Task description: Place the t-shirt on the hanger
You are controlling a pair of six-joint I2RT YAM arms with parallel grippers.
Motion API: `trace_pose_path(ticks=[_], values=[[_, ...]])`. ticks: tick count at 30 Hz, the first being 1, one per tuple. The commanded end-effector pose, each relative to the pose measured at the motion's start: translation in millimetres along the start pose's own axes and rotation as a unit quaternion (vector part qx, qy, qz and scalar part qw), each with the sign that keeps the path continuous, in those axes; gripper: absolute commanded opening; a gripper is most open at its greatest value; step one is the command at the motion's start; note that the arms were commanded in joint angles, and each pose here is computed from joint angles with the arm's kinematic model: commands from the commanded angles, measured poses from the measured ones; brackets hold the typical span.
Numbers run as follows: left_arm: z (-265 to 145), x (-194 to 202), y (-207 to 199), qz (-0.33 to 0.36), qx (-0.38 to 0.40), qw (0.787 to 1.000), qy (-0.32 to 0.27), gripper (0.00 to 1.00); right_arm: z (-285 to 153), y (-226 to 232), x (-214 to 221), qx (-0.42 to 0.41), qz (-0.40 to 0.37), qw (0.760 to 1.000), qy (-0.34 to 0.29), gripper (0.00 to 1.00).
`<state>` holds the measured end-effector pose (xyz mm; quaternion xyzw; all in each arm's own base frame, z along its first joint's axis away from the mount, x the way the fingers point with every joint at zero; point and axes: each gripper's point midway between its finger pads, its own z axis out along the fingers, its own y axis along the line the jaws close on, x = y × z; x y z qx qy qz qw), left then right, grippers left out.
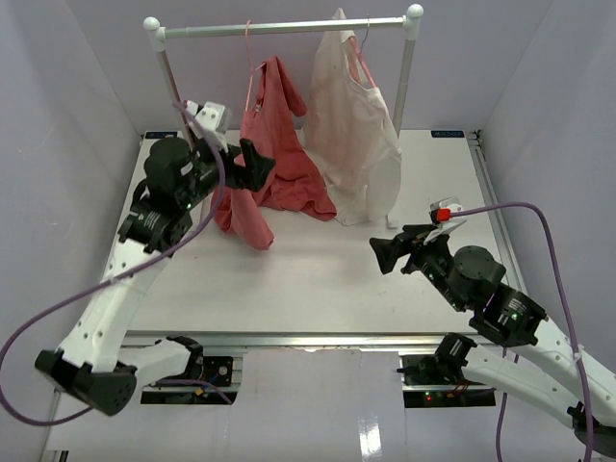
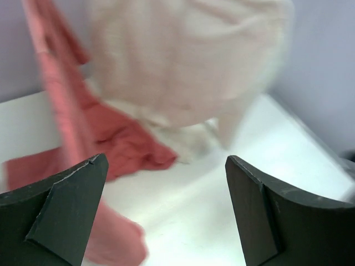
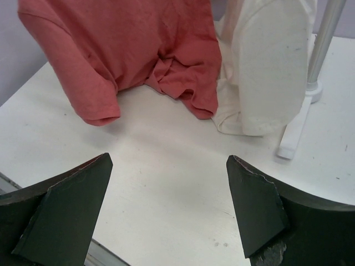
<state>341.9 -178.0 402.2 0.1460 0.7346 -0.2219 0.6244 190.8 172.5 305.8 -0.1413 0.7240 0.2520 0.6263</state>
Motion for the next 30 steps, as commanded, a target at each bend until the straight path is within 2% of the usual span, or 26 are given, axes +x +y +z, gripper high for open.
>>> trace_pose_path(ticks=[1,8,14,20,30], values=[[-40.6,8.6,-68.4,-0.067,0.176,0.982,-0.023,0.98,-1.0,-6.8,-30.5,0.041,0.043,0.998,-0.024,0.9],[-78.8,63.6,-33.4,-0.081,0.075,0.993,-0.033,0.98,-3.3,-3.0,-26.2,0.022,0.027,0.999,-0.019,0.9],[-87.9,105.1,-43.7,-0.096,0.111,0.989,-0.008,0.98,0.6,-5.0,-15.9,0.03,0.021,0.999,-0.007,0.9],[-104.0,126.8,-49.1,-0.122,0.133,0.983,-0.041,0.98,6.3,-6.3,-8.2,0.038,0.011,0.999,0.01,0.9],[-102.7,128.8,-53.1,-0.12,0.146,0.981,-0.037,0.98,8.6,-1.0,-0.2,0.024,-0.002,0.999,0.029,0.9]])
